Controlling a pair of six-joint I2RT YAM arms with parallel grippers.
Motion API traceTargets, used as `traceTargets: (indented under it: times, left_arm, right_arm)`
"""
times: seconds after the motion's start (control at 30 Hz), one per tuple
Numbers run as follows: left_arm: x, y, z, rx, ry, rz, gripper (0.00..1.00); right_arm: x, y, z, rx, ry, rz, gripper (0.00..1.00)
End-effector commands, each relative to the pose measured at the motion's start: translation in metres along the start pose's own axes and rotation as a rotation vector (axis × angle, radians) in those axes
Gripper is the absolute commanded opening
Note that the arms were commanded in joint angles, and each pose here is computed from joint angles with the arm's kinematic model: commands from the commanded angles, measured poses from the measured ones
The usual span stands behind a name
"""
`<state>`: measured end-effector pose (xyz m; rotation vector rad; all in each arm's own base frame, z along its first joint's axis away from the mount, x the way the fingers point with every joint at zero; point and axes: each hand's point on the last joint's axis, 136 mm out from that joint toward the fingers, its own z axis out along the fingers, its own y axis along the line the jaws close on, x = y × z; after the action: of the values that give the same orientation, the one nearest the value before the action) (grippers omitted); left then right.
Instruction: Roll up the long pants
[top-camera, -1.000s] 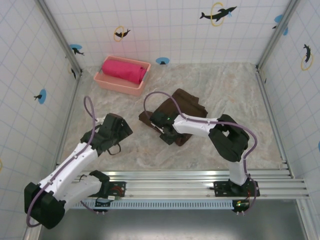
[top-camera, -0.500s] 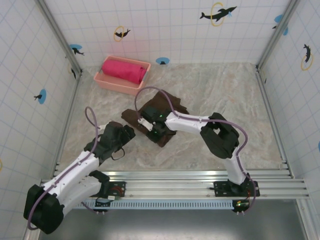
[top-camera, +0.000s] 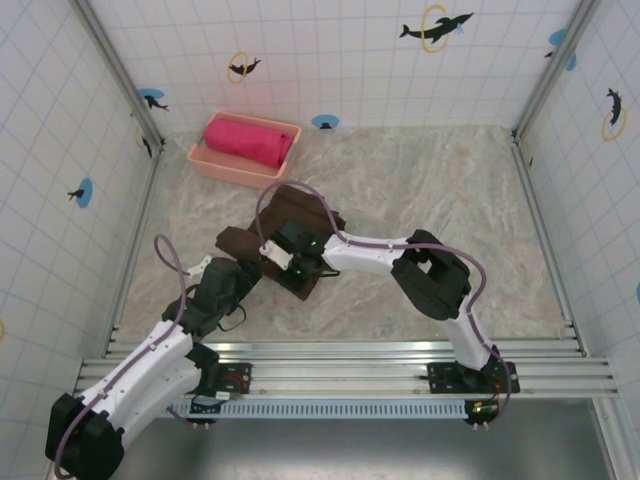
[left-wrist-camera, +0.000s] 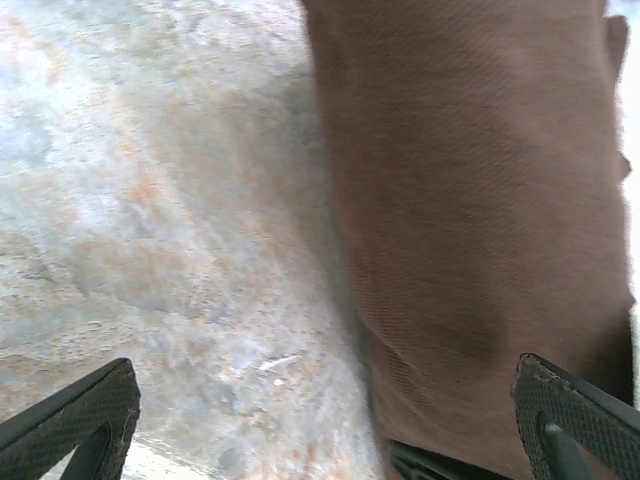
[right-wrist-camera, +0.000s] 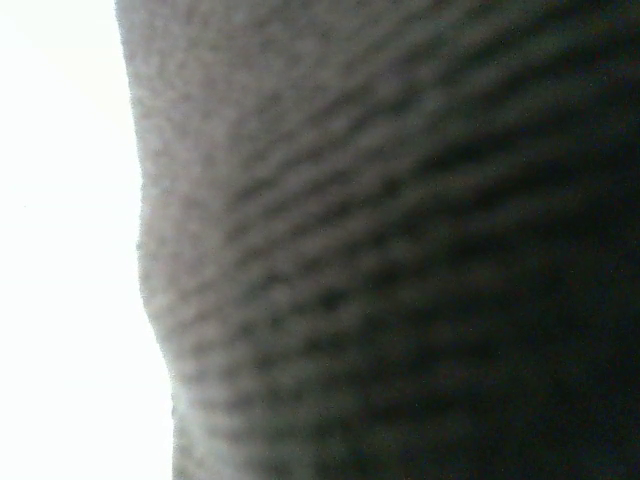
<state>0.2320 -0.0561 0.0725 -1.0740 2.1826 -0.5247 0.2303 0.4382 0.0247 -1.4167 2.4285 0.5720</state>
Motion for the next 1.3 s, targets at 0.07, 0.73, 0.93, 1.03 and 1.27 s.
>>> traceTargets:
  times: [0.07, 0.73, 0.93, 1.03, 1.27]
  left_arm:
    - [-0.010, 0.007, 0.009, -0.007, -0.079, -0.082, 0.97]
    - [-0.028, -0.033, 0.021, 0.096, -0.136, -0.129, 0.97]
    - [-0.035, -0.044, 0.022, 0.126, -0.141, -0.146, 0.97]
    - [-0.046, -0.051, 0.011, 0.143, -0.160, -0.143, 0.97]
    - [-0.062, -0.055, 0.003, 0.192, -0.180, -0.201, 0.97]
  right_arm:
    - [0.131, 0.009, 0.048, -0.044, 0.411, 0.061, 0.00]
    - [0.161, 0.020, 0.042, -0.074, 0.489, 0.018, 0.00]
    - [0.156, 0.021, 0.043, -0.075, 0.497, 0.001, 0.00]
    - [0.157, 0.020, 0.044, -0.077, 0.498, 0.006, 0.00]
    - [0.160, 0.021, 0.048, -0.087, 0.506, 0.011, 0.00]
